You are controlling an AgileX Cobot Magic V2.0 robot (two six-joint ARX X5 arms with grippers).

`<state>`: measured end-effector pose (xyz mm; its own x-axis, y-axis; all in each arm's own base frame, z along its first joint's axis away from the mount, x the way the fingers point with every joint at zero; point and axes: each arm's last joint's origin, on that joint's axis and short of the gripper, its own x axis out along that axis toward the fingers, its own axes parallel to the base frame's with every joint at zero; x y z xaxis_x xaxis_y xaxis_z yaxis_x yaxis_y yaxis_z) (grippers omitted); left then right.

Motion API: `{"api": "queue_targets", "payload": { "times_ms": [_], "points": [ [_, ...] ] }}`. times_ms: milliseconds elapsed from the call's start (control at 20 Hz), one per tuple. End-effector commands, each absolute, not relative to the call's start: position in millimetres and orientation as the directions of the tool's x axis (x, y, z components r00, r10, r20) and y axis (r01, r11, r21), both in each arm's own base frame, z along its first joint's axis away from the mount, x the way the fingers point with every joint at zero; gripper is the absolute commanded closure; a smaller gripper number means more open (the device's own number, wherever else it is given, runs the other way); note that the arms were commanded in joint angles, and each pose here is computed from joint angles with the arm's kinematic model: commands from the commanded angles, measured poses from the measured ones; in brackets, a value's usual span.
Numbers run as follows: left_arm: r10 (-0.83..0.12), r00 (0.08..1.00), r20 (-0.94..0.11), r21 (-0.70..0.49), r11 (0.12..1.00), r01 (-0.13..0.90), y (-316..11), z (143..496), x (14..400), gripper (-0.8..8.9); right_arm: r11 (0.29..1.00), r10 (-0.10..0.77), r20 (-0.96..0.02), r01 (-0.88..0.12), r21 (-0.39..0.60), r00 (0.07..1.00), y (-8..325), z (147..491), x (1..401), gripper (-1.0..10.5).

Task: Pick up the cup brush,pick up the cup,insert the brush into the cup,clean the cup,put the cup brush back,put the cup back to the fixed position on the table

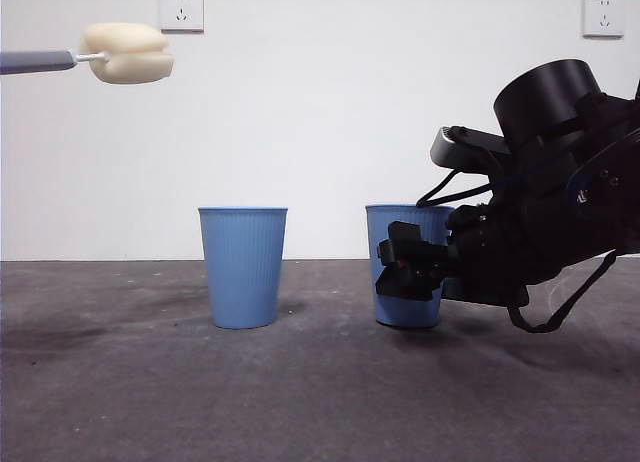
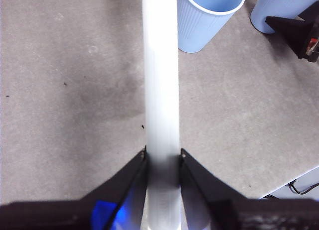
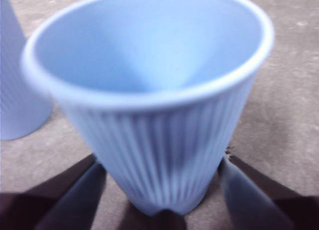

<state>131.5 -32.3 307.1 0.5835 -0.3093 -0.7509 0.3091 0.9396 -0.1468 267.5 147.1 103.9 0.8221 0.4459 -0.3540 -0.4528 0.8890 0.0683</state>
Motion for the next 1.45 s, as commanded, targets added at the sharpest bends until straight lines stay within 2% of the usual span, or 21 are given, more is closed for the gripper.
{"api": "queue_targets", "payload": {
  "times_ms": [50,100,300,400,600,800,900,950,1100,1200,1300,1450],
  "points": [
    [-0.310,0.579,-0.754,-0.139,0.937,0.321,-32,305,131,8.22,0.891,0.442,-0.354,-0.448,0.069,0.824,147,102,268,9.2],
    [-0.310,0.579,-0.754,-0.139,0.937,0.321,-32,305,131,8.22,0.891,0.443,-0.354,-0.450,0.066,0.824,147,102,268,9.6],
    [-0.309,0.573,-0.759,-0.121,0.932,0.342,-32,304,131,8.22,0.875,0.472,-0.358,-0.477,0.079,0.806,148,104,267,9.6],
    [-0.304,0.555,-0.774,-0.091,0.921,0.378,-32,303,130,8.22,0.861,0.490,-0.404,-0.501,0.087,0.772,147,112,263,9.6],
    [-0.288,0.505,-0.814,-0.057,0.904,0.423,-33,297,134,8.22,0.812,0.474,-0.561,-0.583,-0.021,0.679,138,154,244,9.6],
    [-0.296,0.430,-0.853,-0.051,0.867,0.496,-41,289,141,8.22,0.705,0.398,-0.739,-0.697,-0.133,0.544,125,216,221,9.6],
    [-0.305,0.392,-0.868,-0.045,0.834,0.550,-49,286,141,8.22,0.701,0.369,-0.775,-0.701,-0.131,0.513,122,236,217,9.6],
    [-0.300,0.378,-0.876,-0.025,0.811,0.585,-53,285,140,8.22,0.711,0.305,-0.811,-0.686,-0.155,0.500,120,244,216,9.6],
    [-0.273,0.350,-0.896,0.043,0.732,0.680,-67,284,132,8.22,0.626,0.222,-0.903,-0.764,-0.158,0.369,125,249,201,9.6],
    [-0.251,0.336,-0.908,0.090,0.665,0.742,-75,283,125,8.22,0.564,0.142,-0.931,-0.800,-0.202,0.335,128,249,191,9.6],
    [-0.258,0.302,-0.918,0.105,0.575,0.811,-84,281,119,8.22,0.508,0.108,-0.946,-0.835,-0.213,0.306,134,248,182,9.6],
    [-0.200,0.271,-0.941,0.144,0.489,0.860,-94,276,113,8.22,0.439,0.039,-0.945,-0.855,-0.276,0.325,142,247,171,9.6]
  ]
}}
